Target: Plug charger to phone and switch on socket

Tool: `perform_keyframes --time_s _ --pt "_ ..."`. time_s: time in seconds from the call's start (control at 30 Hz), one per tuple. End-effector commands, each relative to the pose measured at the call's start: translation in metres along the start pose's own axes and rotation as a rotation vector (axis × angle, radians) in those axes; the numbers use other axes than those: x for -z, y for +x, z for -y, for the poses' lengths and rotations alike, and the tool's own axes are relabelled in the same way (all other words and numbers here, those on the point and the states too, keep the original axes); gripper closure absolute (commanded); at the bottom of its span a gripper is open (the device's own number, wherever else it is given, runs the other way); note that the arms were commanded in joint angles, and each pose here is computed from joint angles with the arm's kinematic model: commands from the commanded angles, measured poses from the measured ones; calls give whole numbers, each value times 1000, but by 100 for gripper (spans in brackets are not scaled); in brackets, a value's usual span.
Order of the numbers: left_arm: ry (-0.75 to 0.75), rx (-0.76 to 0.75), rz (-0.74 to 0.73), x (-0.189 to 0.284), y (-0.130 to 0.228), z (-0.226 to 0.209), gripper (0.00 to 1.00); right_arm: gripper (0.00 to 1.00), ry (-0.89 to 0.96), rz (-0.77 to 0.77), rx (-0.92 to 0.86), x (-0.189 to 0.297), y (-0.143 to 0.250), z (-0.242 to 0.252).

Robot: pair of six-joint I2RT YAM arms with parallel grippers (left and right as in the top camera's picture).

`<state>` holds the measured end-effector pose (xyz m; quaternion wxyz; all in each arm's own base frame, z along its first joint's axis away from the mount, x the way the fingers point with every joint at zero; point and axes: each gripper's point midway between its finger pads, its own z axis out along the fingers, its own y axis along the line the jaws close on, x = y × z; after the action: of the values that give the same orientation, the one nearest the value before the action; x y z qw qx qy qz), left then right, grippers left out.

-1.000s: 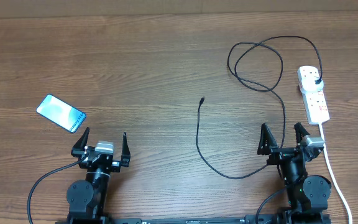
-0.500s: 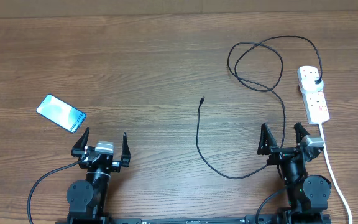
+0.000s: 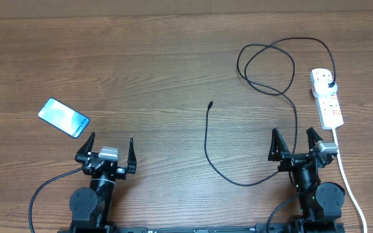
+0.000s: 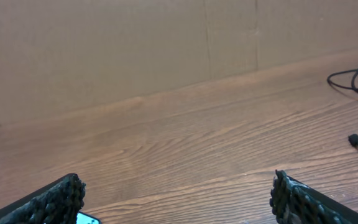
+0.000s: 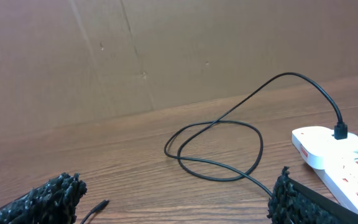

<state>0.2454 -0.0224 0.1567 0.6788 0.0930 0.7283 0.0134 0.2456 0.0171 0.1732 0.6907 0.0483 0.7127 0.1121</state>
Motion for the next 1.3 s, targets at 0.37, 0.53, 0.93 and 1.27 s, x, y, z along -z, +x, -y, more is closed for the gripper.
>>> perform_keyframes --time_s 0.37,0.53,0.93,1.27 --pt "-2 45 103 10 -47 -5 0 0 7 2 -3 0 3 1" --pt "-2 68 119 13 -75 -9 0 0 7 2 -3 0 3 1" --pt "90 119 33 -16 -133 -5 0 0 7 2 -3 0 3 1" --pt "264 176 -179 -62 -166 14 0 0 7 2 -3 0 3 1"
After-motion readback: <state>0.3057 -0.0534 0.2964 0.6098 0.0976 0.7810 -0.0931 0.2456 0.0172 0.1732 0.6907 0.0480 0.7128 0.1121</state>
